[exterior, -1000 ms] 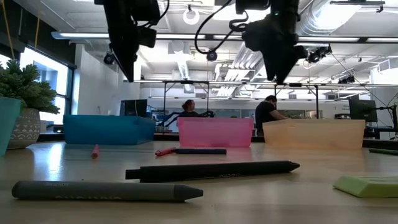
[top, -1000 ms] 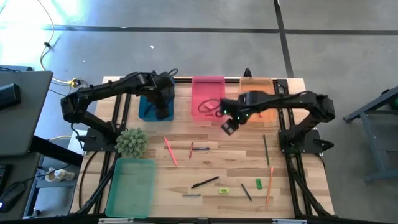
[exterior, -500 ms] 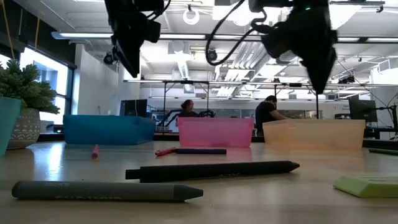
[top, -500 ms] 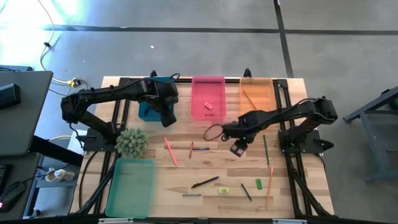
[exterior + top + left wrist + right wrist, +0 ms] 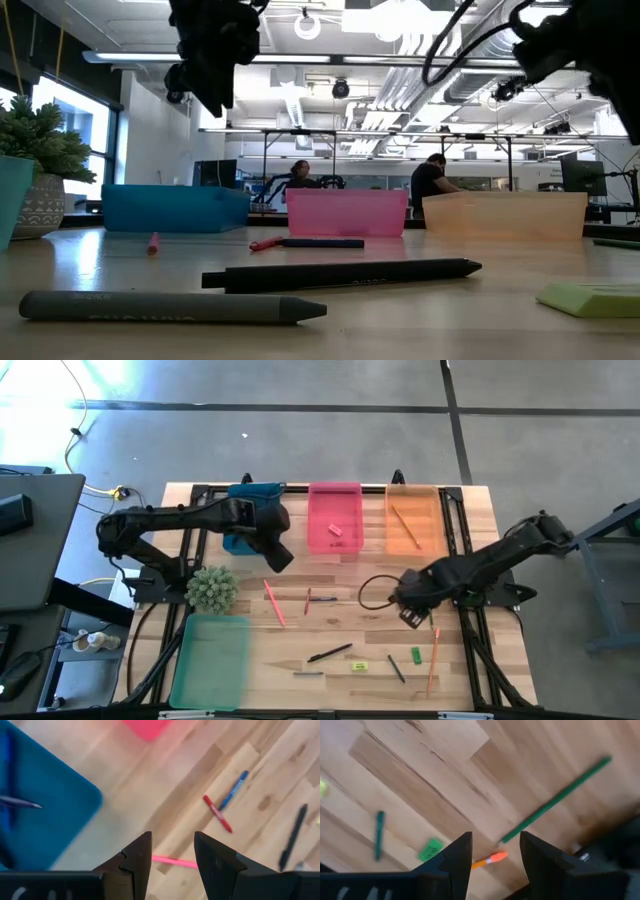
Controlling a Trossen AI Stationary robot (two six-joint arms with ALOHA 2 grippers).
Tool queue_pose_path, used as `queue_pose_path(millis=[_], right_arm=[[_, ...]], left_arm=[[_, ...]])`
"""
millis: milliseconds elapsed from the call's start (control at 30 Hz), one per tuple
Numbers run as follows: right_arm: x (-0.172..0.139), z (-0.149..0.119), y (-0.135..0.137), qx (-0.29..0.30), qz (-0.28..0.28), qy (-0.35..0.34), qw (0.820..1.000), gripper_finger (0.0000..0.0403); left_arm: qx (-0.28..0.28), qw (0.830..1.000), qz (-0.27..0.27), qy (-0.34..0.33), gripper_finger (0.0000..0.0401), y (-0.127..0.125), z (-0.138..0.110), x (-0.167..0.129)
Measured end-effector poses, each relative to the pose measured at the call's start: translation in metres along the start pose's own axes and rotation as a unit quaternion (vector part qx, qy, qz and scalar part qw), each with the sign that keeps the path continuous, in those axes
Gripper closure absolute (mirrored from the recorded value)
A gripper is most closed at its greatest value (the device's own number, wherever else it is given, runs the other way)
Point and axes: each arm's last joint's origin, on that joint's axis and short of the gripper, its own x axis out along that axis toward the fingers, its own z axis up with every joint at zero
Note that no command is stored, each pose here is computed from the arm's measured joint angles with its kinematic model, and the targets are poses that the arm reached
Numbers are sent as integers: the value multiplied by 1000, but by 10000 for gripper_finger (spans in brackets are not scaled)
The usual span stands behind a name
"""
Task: Sort crayons/erasers/pens/pencils in bins
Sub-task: Put the green eraser into the pink bin
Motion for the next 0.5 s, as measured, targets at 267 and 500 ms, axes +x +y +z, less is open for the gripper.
queue_pose_path(millis=[267, 500], right_arm=[[-1, -28, 2, 172, 36, -9, 984, 247], [3, -50, 20, 179, 77, -42, 980, 247]], left_arm=[[-24, 1000, -13, 12, 266, -30, -21, 0], [-23, 1000, -11, 10, 266, -47, -37, -1]])
